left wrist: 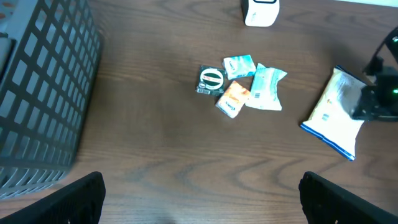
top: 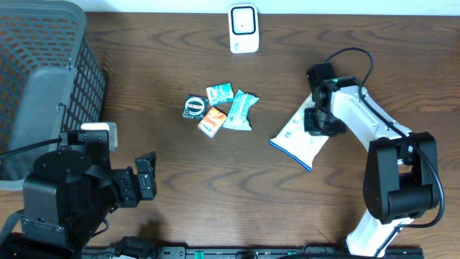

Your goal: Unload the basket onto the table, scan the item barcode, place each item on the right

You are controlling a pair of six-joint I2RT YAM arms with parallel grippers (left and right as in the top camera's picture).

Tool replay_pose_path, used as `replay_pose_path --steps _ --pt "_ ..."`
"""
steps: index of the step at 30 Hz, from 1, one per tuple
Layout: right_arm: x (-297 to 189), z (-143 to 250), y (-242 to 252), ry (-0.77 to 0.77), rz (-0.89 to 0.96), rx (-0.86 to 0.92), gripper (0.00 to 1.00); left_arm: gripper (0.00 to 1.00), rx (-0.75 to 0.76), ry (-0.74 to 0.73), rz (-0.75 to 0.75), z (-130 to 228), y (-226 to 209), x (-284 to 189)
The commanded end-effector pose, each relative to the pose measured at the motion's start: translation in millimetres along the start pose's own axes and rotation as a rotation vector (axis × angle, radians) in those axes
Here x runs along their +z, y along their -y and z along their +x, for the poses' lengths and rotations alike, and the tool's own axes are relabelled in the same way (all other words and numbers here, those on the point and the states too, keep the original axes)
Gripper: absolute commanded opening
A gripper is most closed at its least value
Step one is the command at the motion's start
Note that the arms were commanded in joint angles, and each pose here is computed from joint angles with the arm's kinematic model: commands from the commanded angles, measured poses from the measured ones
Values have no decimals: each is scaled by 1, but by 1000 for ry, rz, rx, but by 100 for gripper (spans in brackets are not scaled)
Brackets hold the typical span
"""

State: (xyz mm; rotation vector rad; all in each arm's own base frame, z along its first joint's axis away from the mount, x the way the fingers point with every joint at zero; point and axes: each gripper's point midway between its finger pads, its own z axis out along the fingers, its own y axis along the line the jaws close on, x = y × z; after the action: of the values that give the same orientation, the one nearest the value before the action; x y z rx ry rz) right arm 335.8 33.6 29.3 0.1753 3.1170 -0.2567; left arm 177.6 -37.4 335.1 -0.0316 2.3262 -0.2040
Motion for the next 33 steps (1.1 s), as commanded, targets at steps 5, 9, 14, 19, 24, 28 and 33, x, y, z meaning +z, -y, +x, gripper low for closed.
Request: replay_pose_path --steps 5,9,14,19,24,28,33 --pt "-46 -12 21 -11 41 37 39 98 -15 6 -3 -2 0 -1" --pt "-40 -13 19 -12 8 52 85 98 -15 6 -3 -2 0 -1" --pt "-37 -19 17 -31 -171 78 99 98 -15 6 -3 -2 0 -1" --pt "-41 -20 16 -58 -416 71 99 98 -15 6 -3 -2 0 -1" --pt "-31 -9 13 -100 -543 104 99 98 -15 6 -3 -2 0 -1" --pt "-15 2 -3 -114 -638 112 99 98 -15 6 -3 -2 0 -1" --pt "16 12 -10 -119 -641 196 99 98 -15 6 -3 -2 0 -1"
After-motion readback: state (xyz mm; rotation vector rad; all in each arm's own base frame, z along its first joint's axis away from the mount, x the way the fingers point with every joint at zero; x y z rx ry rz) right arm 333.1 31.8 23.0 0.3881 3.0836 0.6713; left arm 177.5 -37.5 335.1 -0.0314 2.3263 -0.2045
